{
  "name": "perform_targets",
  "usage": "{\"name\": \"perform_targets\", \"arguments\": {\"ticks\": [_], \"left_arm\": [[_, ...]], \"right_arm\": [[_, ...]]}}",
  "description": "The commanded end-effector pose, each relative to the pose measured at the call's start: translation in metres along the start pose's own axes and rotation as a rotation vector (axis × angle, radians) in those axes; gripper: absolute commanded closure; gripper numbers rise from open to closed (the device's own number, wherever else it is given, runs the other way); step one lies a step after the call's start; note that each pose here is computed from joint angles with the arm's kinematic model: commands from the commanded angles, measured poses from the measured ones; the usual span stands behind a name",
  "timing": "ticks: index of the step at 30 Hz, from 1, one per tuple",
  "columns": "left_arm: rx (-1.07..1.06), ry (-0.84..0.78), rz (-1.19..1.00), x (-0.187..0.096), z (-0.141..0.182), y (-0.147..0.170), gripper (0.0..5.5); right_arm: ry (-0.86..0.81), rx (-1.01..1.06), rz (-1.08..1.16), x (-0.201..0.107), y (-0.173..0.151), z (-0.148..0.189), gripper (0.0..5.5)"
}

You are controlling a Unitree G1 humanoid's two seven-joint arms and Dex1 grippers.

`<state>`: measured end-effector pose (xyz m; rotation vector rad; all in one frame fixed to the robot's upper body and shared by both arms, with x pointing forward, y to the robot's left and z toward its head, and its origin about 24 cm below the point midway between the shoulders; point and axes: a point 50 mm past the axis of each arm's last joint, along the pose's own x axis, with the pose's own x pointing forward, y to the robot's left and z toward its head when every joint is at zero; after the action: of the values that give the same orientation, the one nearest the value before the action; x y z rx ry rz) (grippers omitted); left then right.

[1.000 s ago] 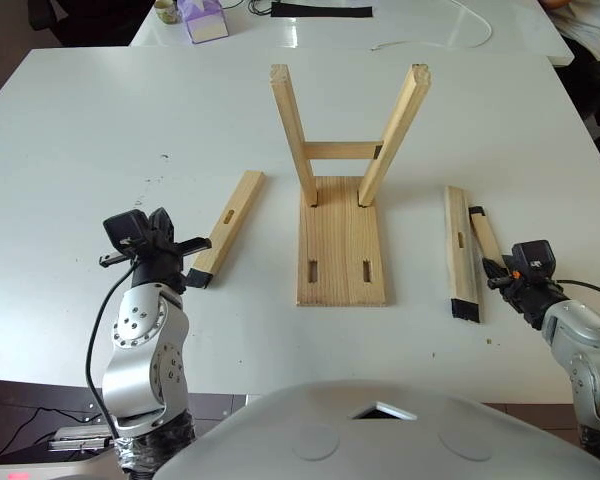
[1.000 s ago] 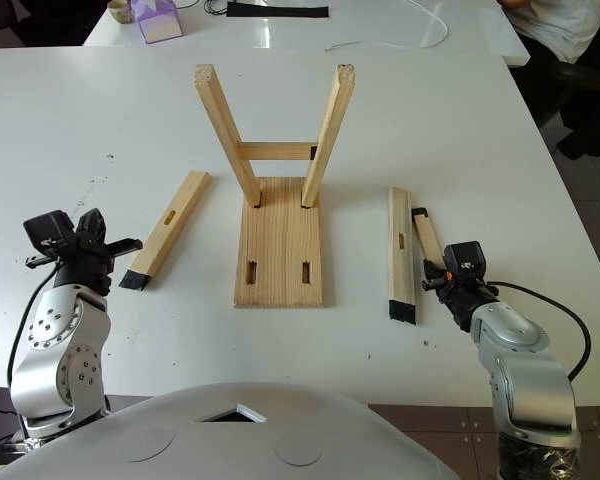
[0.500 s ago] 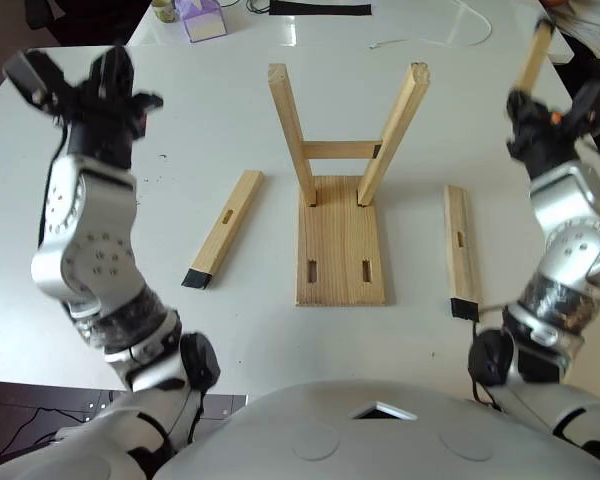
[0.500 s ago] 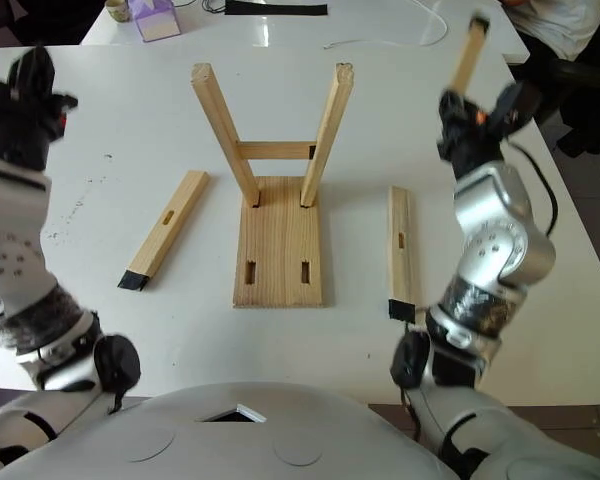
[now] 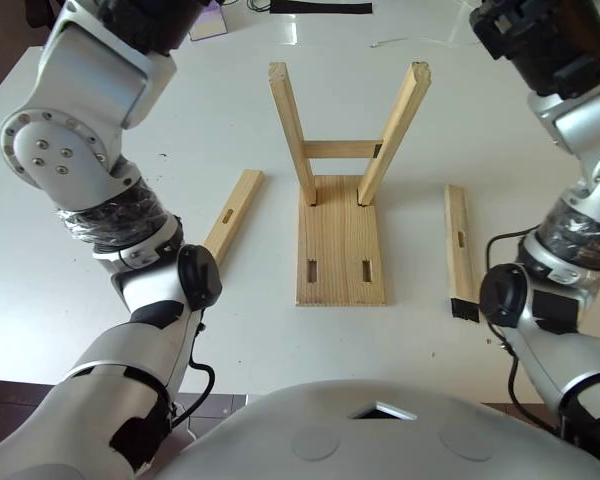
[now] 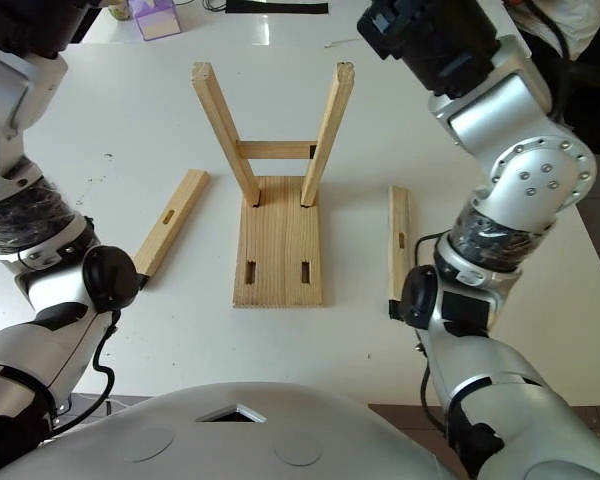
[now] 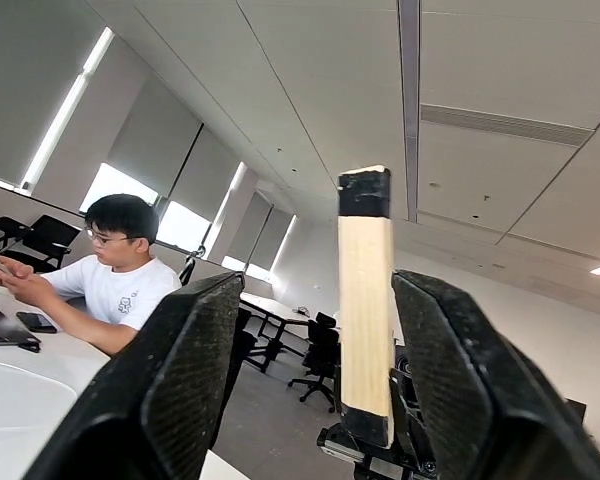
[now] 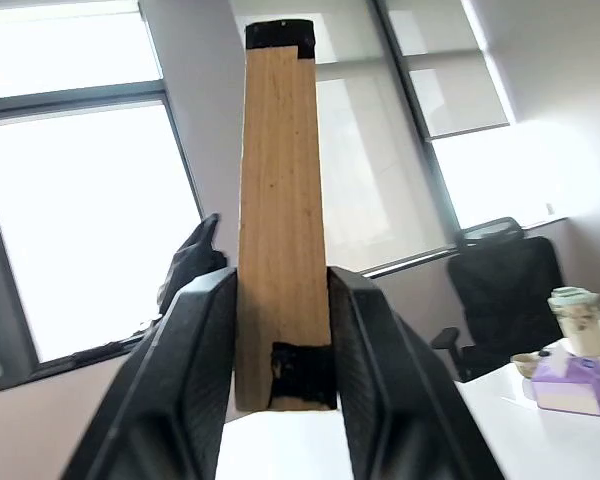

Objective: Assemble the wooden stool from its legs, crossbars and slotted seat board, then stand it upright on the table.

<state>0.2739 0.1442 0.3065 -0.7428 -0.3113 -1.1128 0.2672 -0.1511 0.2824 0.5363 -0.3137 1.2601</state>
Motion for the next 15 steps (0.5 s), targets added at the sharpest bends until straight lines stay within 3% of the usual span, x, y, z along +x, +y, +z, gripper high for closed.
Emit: {"name": "perform_targets", "arguments": {"ticks": [1, 15], "left_arm": [[0.007, 0.074, -0.088, -0.008, -0.006, -0.013, 2.77], [-0.043, 0.220, -0.178, -0.012, -0.038, -0.017, 2.77]], "right_arm": [[0.102, 0.015, 0.130, -0.009, -0.003, 0.015, 4.20], [0.420, 0.110, 0.323, -0.004, -0.016, 0.001, 4.20]]}}
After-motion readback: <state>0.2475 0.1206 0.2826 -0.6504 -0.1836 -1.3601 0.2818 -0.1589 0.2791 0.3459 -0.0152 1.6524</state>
